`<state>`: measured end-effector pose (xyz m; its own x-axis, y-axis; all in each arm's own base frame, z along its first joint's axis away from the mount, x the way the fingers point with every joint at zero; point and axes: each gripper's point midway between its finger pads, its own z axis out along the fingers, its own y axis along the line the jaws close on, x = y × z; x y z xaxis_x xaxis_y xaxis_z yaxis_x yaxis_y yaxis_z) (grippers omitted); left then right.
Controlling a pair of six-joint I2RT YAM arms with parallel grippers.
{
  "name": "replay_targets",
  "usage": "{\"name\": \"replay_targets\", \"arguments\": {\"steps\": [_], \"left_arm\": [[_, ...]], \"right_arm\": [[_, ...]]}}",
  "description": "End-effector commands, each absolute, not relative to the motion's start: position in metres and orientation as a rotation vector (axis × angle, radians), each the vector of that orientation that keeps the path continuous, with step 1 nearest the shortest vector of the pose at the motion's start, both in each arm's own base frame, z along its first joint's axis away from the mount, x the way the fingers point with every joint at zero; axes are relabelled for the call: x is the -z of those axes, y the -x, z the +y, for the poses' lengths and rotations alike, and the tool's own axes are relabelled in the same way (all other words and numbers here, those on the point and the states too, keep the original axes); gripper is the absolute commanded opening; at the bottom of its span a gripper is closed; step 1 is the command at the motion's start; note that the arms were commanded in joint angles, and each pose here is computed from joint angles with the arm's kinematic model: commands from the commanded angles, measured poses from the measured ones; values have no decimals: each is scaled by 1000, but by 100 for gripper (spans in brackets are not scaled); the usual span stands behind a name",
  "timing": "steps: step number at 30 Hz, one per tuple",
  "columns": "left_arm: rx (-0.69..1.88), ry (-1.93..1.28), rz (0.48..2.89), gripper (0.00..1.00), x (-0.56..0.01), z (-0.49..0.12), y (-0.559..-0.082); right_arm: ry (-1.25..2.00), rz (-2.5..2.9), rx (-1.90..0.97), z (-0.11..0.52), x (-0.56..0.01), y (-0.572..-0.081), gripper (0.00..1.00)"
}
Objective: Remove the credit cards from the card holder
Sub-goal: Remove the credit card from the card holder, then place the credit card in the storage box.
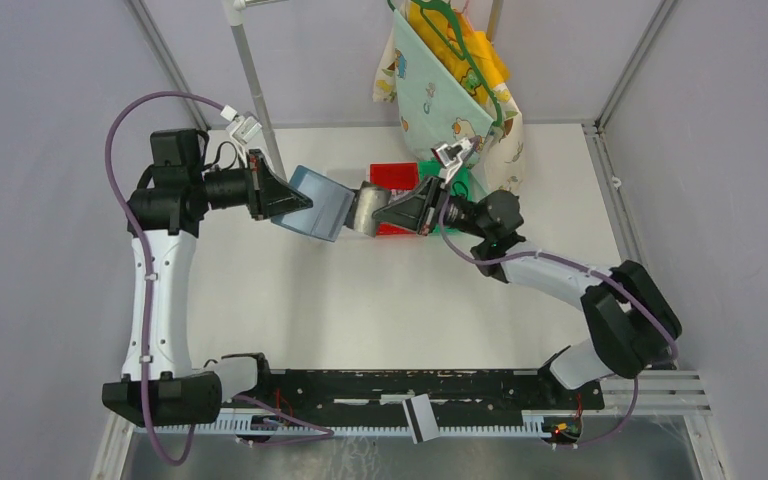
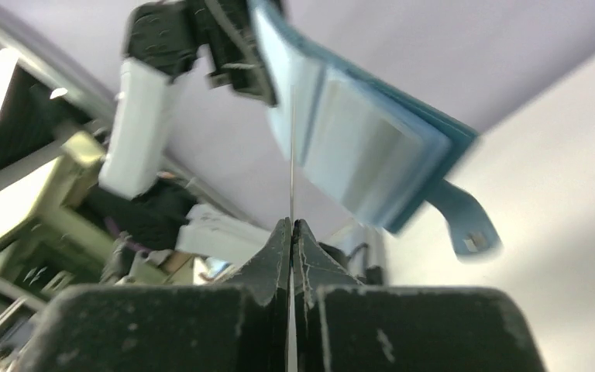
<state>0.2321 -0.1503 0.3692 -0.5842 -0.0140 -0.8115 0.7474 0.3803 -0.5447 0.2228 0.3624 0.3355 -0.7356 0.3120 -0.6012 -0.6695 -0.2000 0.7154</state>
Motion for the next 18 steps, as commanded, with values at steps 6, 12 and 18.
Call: {"name": "replay_targets", "arguments": {"steps": [6,12,18], "left_arm": [[873,-792,1831,3,-375,-128,-228],[924,-859,1847,4,-374,-132,-207],[944,-899,1809,4,-376,-136,-190]], "right_arm": [[468,1806,-1321,342,-269,-315,0],[470,1934,-1169,370,-232,-382,0],[451,2030,-1110,398,-188,-426,0]]}}
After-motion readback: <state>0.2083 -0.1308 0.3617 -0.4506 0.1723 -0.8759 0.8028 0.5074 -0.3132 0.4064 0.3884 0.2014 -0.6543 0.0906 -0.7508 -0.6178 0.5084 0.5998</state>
